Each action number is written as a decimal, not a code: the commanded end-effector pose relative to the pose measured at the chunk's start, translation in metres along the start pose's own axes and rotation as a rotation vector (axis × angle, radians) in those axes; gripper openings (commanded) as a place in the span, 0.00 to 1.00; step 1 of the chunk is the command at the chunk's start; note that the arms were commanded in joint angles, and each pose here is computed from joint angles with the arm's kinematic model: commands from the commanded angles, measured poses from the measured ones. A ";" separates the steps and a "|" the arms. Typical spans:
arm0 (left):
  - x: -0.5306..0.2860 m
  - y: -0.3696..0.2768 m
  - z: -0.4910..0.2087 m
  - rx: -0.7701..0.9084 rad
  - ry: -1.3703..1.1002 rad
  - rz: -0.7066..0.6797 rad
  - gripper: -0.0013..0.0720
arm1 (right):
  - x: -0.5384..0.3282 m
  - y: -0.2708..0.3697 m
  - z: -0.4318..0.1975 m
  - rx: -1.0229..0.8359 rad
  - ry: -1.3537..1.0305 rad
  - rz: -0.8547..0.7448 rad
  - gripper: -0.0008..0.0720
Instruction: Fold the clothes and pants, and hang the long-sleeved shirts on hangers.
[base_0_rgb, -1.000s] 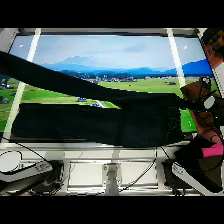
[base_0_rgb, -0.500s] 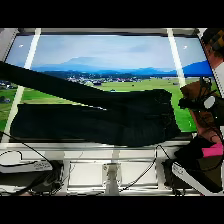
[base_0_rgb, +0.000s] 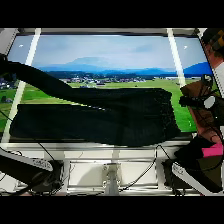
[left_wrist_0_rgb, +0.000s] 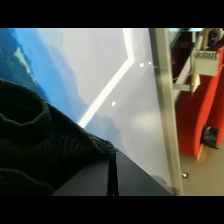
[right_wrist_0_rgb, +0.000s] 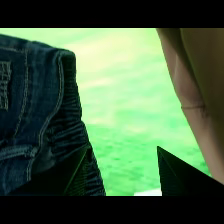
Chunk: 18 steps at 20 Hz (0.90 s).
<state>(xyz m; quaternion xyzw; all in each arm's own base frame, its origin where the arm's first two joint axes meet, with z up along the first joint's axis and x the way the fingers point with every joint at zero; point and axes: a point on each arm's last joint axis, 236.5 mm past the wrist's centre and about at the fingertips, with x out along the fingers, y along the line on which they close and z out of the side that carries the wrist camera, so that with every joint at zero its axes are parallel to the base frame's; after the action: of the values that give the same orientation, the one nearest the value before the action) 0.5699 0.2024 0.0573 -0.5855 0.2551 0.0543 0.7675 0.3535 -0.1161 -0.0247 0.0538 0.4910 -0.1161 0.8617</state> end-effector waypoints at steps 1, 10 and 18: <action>0.026 0.007 0.002 0.115 -0.038 -0.024 0.24 | 0.000 -0.001 0.009 0.001 -0.038 -0.003 0.63; 0.006 0.001 0.001 0.525 -0.001 -0.049 0.82 | 0.000 -0.001 0.009 0.001 -0.039 -0.004 0.63; -0.008 0.118 -0.022 0.580 0.223 0.406 0.76 | 0.000 -0.001 0.009 0.001 -0.038 -0.004 0.63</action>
<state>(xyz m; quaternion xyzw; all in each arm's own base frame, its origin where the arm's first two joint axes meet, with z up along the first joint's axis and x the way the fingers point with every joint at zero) 0.5281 0.2133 -0.0229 -0.3142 0.4061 0.0413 0.8571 0.3607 -0.1189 -0.0199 0.0510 0.4744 -0.1191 0.8707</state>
